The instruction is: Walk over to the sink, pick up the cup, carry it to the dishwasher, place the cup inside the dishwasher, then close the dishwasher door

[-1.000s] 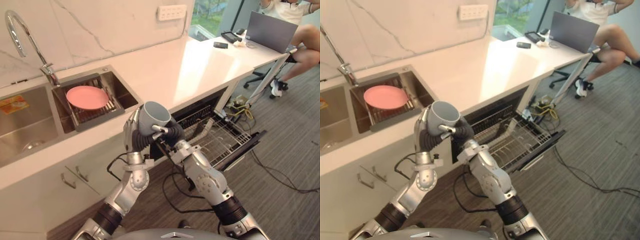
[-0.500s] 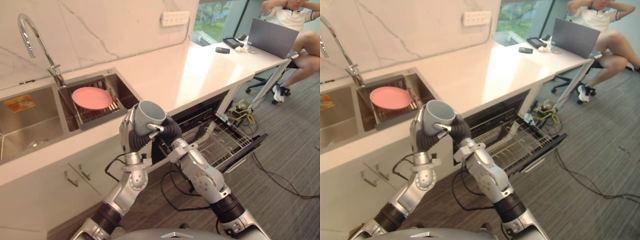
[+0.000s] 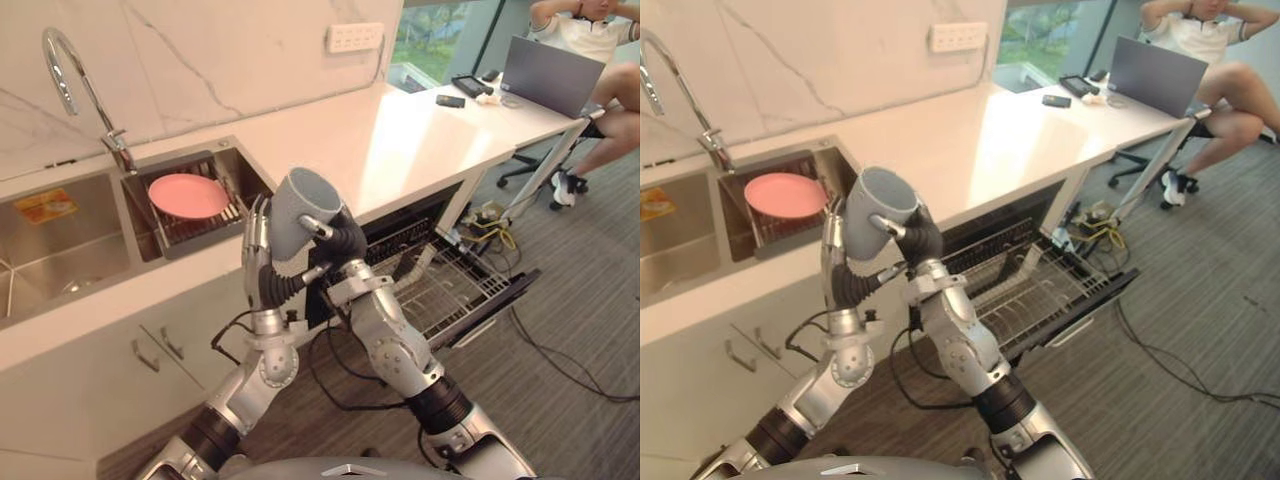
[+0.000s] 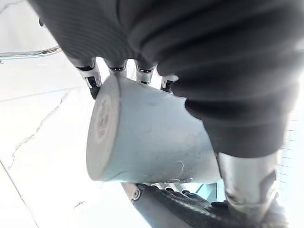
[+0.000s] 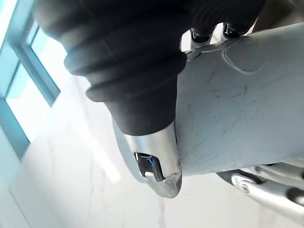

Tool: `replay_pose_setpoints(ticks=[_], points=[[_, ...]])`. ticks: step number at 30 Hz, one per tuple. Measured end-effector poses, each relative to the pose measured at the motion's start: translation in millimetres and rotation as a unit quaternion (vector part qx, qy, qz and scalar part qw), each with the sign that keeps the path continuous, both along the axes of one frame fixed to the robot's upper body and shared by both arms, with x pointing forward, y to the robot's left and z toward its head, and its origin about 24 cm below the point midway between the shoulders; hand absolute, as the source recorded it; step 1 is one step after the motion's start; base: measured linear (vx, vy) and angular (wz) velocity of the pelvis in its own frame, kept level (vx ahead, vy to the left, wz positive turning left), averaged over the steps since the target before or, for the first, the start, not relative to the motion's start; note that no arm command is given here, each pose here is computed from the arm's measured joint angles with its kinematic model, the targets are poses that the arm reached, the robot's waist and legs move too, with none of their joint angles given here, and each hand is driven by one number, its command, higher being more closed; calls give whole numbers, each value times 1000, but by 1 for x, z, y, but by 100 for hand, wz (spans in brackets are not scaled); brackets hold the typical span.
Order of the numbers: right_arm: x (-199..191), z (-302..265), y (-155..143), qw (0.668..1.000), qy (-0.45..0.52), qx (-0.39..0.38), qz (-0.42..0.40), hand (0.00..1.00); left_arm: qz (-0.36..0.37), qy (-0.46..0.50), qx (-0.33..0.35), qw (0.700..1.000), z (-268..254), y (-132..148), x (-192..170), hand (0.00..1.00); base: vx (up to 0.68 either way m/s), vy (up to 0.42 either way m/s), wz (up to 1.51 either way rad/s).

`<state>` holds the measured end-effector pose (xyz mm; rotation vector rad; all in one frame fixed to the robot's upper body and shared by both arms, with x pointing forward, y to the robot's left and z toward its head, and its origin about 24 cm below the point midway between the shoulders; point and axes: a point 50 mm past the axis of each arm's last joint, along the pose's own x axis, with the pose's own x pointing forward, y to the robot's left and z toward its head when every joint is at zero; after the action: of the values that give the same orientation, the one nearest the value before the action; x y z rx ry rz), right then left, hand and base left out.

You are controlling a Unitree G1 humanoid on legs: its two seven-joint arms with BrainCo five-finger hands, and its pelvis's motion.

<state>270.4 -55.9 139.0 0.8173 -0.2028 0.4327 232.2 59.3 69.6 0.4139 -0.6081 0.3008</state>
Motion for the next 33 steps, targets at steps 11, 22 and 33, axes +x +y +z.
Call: replay_pose_setpoints(ticks=[11,22,33], points=[[-7,86,-92,931,-185,232,-211,100,130,124,2,984,-43,52,6,0,2,1,-1],[-15,51,-194,915,-124,-14,-384,100,-311,379,-86,867,-94,-4,-52,0,48,16,-5],[-10,-59,-278,852,138,-372,-342,100,-252,591,-137,754,-168,60,-97,0,23,6,0]])
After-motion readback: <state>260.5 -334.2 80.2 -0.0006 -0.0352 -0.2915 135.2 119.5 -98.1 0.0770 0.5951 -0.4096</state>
